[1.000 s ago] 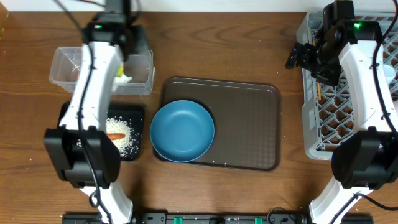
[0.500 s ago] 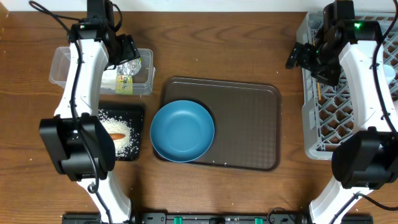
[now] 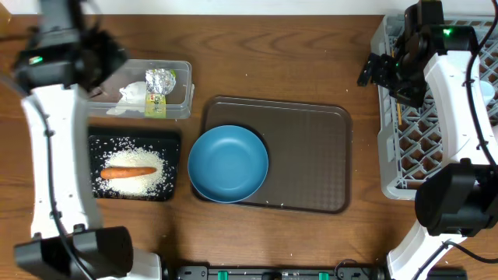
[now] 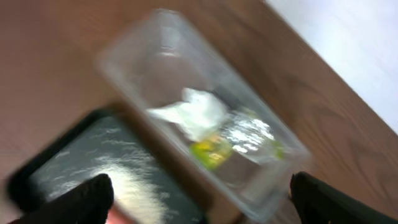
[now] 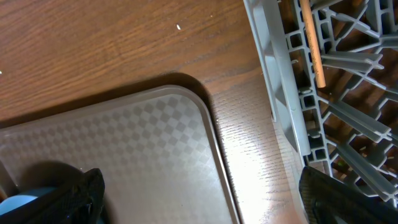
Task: Sort waste into correct bins and load items into the dishwasher rack
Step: 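Carry the foil wrapper into the clear plastic bin and release, then move the right gripper to the light-blue bowl rim and grasp it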
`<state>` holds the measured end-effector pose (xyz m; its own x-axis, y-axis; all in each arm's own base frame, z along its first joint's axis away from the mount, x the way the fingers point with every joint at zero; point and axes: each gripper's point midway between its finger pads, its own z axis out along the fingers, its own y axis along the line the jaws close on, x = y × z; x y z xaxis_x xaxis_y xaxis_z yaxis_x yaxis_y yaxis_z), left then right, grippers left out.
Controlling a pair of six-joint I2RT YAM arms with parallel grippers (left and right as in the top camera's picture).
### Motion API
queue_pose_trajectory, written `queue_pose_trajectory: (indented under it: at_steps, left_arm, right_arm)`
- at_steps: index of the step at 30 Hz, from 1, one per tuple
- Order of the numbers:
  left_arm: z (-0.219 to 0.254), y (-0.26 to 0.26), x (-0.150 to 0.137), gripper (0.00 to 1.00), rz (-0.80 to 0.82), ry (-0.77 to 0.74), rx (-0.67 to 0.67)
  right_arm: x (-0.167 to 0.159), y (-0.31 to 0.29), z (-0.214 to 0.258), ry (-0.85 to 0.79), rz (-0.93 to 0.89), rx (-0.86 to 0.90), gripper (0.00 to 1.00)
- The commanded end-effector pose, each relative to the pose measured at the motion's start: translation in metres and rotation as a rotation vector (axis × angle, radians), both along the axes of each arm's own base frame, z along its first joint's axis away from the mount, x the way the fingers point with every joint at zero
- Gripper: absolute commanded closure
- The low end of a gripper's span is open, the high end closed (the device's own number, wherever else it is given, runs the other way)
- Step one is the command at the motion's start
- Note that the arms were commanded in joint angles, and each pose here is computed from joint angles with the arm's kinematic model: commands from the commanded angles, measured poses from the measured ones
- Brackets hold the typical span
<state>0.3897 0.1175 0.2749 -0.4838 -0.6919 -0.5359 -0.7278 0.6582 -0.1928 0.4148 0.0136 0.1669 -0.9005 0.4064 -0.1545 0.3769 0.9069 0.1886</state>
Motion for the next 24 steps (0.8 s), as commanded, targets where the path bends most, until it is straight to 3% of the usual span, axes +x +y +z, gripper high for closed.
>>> queue_pose_trajectory:
  at_steps: [1, 5, 9, 19, 24]
  left_arm:
    - [-0.011, 0.051, -0.034, 0.02, 0.255, 0.053, -0.026]
    - [-0.029, 0.072, -0.069, 0.01, 0.389, 0.125, -0.152]
    - [-0.031, 0.093, -0.087, 0.00, 0.463, 0.137, -0.167]
    - [-0.031, 0.110, -0.099, 0.01, 0.518, 0.133, -0.171]
    - [-0.031, 0.109, -0.099, 0.02, 0.518, 0.133, -0.171]
  right_arm:
    - [0.000, 0.000, 0.006, -0.016, 0.001, -0.003, 0.01]
    - [0.000, -0.003, 0.006, -0.017, -0.006, -0.003, 0.01]
    - [0.000, -0.003, 0.006, -0.016, -0.006, -0.003, 0.01]
    - [0.005, 0.004, 0.009, -0.030, -0.084, 0.050, 0.01]
    - [-0.003, 0.035, 0.014, 0.014, -0.075, 0.238, 0.01]
